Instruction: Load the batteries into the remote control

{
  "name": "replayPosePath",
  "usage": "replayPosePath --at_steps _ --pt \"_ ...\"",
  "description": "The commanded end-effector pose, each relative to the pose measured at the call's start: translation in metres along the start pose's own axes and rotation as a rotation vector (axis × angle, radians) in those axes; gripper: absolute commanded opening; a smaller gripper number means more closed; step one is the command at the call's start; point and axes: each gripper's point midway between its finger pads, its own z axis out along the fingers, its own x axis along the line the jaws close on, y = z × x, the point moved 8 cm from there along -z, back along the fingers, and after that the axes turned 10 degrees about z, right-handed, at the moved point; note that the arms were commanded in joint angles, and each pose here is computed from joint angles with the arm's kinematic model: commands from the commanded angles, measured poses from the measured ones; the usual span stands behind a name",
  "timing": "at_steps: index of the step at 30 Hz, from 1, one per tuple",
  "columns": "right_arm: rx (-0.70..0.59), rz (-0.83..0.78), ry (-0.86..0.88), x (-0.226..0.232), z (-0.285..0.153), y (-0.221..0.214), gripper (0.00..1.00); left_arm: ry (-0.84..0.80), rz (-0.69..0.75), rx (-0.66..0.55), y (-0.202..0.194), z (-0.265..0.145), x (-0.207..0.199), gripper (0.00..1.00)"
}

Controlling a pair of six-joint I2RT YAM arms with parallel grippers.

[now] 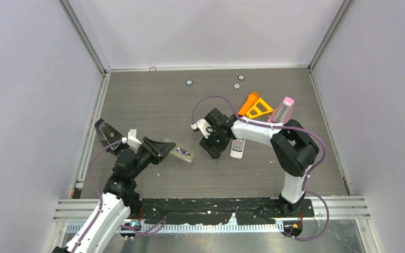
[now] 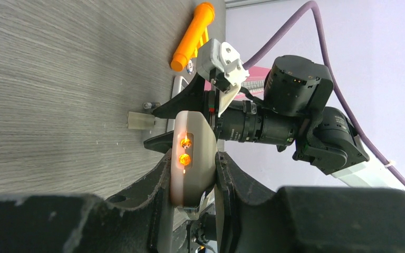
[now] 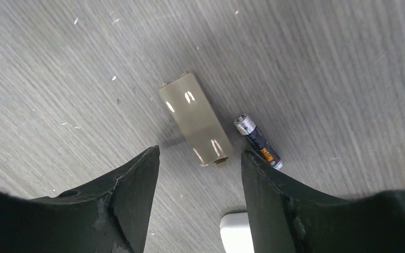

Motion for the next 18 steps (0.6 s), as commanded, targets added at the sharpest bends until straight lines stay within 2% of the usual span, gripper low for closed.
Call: replayPosePath --at_steps 1,6,18 --pt "0.006 -0.049 0.007 -0.006 0.008 0.008 0.63 -0.091 0.025 -0.05 0.013 0.0 -0.022 0.0" --pt "0.0 -0.054 0.012 -0.007 0.01 0.009 0.6 -0.094 0.025 -0.045 0.014 0.002 -0.023 0.0" --pt "0.028 -0.107 -0.033 0.012 0.019 -0.003 0.38 -0.089 0.027 -0.043 0.014 0.003 -0.021 0.0"
